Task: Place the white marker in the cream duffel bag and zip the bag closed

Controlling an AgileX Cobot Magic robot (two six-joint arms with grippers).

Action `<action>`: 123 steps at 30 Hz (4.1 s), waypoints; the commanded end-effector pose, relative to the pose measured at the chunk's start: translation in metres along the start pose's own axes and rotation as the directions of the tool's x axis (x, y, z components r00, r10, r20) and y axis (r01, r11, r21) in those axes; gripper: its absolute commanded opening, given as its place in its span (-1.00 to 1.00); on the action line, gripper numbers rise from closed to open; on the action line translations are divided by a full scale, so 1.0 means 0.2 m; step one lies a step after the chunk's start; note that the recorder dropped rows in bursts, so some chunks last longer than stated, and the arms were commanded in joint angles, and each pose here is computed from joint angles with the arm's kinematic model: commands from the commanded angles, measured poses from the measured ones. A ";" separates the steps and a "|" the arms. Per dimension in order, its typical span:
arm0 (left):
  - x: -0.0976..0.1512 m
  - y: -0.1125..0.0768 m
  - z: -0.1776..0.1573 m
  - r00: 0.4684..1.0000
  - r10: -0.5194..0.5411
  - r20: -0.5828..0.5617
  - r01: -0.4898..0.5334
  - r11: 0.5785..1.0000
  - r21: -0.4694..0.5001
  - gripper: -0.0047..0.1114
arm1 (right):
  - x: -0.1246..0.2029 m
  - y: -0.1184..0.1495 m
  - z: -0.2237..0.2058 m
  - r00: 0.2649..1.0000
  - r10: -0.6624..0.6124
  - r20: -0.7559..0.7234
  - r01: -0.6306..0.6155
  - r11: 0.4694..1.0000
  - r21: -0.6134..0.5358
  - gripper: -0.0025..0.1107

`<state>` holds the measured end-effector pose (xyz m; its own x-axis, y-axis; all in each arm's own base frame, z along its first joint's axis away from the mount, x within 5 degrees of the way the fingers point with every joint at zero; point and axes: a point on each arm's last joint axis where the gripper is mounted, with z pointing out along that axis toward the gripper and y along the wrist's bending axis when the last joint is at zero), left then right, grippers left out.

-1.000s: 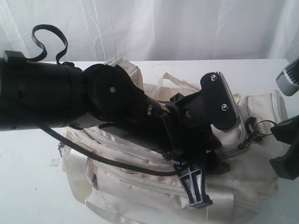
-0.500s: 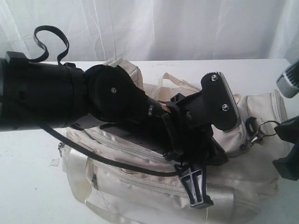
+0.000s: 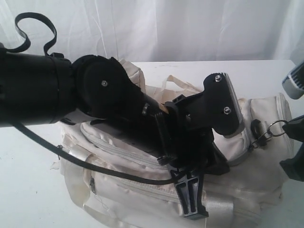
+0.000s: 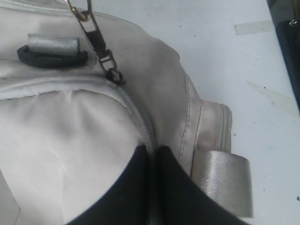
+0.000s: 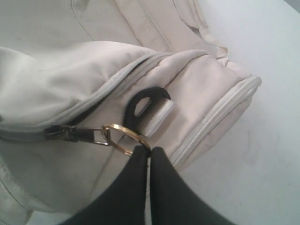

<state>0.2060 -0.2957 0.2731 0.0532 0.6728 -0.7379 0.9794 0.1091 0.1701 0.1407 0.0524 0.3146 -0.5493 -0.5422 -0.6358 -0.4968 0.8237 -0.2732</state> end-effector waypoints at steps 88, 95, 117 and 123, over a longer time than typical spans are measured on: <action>-0.05 -0.10 0.01 0.999 -0.039 -0.034 0.038 0.999 -0.013 -0.92 | -0.07 -0.02 0.06 0.995 -0.041 0.086 0.037 0.998 0.048 -0.96; -0.04 -0.12 0.01 0.998 -0.039 -0.053 0.039 0.999 0.012 -0.92 | -0.11 -0.02 0.13 0.993 -0.068 0.095 0.064 0.997 0.054 -0.96; -0.07 -0.11 -0.02 0.999 -0.049 -0.013 0.048 0.999 -0.018 -0.20 | -0.13 -0.02 0.19 0.992 -0.086 0.092 0.081 0.995 0.055 -0.96; -0.09 -0.08 -0.02 0.991 -0.124 0.043 0.126 0.990 -0.064 0.16 | -0.13 -0.02 0.19 0.993 -0.080 0.089 0.076 0.996 0.050 -0.96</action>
<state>0.1900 -0.3072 0.2822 -0.0099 0.6547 -0.7559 0.9683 0.1949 0.1562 0.1809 0.0702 0.3040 -0.4502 -0.5961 -0.6648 -0.5108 0.7826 -0.3559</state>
